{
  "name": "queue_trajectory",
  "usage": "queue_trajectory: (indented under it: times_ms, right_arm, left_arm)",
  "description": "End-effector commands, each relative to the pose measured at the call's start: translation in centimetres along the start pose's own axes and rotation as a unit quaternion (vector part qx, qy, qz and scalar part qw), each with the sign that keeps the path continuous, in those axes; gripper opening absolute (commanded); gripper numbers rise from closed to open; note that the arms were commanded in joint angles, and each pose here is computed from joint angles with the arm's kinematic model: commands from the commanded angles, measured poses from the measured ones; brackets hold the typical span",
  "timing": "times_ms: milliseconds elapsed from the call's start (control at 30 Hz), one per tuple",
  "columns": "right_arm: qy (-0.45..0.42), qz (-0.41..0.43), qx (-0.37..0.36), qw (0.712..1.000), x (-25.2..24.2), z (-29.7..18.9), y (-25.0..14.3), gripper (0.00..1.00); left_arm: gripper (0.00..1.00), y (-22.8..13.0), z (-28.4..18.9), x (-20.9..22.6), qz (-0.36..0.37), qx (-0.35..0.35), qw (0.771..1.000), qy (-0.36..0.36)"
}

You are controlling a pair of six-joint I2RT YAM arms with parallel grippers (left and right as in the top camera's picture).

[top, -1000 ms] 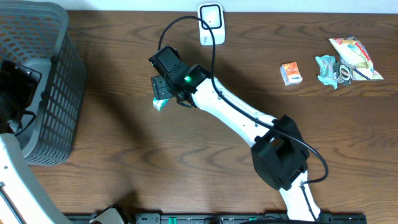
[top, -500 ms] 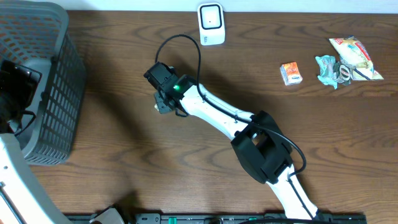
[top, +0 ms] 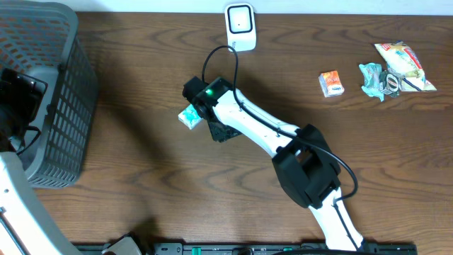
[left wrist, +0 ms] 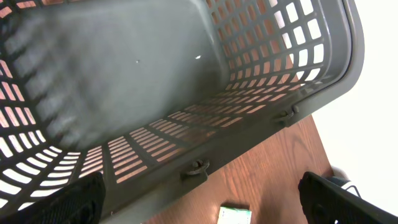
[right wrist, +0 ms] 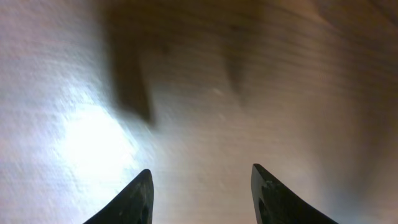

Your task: Scan the item barcode

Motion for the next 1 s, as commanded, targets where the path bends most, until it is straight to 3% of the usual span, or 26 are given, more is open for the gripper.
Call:
queue_trajectory:
  times_ms: [0,300,567,967]
  right_arm:
    - [-0.005,0.009,-0.032,0.999,-1.6,-3.5,-0.1,0.46]
    - [0.086,0.041,-0.132,0.987,0.0,-6.4,2.8,0.53]
    - [0.189,0.061,-0.236,0.951,3.2,-8.1,6.8,0.44]
    - [0.200,0.075,-0.201,0.956,5.9,-2.7,7.7,0.45]
  left_arm:
    - [0.98,0.2,-0.5,-0.1,-0.004,-0.009,1.000,-0.002]
    - [0.98,0.2,-0.5,-0.1,-0.004,-0.009,1.000,-0.002]
    - [0.98,0.2,-0.5,-0.1,-0.004,-0.009,1.000,-0.002]
    - [0.98,0.2,-0.5,-0.1,-0.004,-0.009,1.000,-0.002]
Point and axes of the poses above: each gripper's point midway between its finger pads, its own z axis out along the fingers, its own x axis along the line the jaws close on, y = z × x, the point moved 7 cm from there along -z, back along the fingers, and after that the axes turned 1 degree about z, right-handed, at the moved point
